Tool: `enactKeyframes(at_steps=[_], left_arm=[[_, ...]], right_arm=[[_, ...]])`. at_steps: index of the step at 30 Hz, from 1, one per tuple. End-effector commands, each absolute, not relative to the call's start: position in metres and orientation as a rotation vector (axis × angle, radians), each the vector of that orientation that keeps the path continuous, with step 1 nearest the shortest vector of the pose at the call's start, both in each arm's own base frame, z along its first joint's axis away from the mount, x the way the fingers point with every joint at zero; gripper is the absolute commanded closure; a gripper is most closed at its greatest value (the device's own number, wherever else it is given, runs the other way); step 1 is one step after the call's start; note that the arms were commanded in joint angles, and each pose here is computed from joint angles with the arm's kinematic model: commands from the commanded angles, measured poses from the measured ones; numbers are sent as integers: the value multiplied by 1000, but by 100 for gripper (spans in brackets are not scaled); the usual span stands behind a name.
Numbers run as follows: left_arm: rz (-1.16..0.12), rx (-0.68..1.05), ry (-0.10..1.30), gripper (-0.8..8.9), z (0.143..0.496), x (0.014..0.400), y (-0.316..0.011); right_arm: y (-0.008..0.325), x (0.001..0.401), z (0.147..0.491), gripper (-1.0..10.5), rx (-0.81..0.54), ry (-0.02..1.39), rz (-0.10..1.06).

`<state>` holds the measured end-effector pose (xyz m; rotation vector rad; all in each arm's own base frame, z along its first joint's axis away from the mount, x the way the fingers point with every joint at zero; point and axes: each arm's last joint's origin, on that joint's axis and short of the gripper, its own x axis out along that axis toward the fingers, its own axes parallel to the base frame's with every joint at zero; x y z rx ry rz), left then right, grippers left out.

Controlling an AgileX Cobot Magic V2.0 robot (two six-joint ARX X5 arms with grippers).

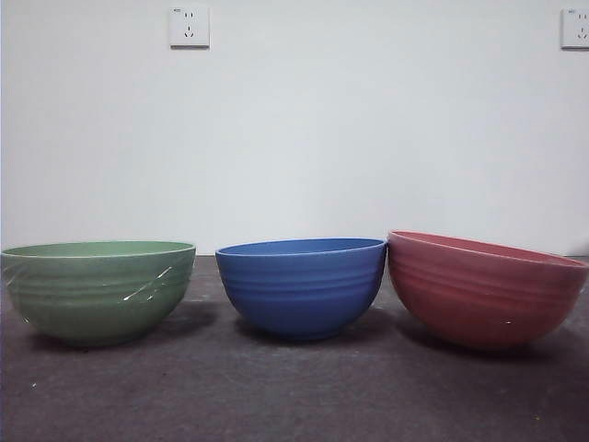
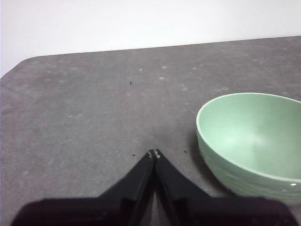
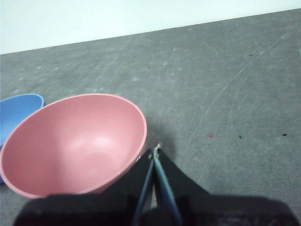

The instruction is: Pick up the green bowl on the top,put the green bowl on the left,pick up the red bowl in the middle,put the red bowl on the right

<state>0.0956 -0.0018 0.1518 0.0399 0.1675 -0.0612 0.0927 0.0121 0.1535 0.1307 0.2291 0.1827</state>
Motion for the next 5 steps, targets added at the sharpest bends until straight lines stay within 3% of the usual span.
enactKeyframes(at_steps=[1, 5], left_arm=[[-57, 44, 180, 817, 147, 96, -1], [-57, 44, 180, 817, 147, 96, -1]], right_arm=[[12, 93, 150, 945, 139, 237, 181], [12, 93, 150, 945, 139, 237, 181]])
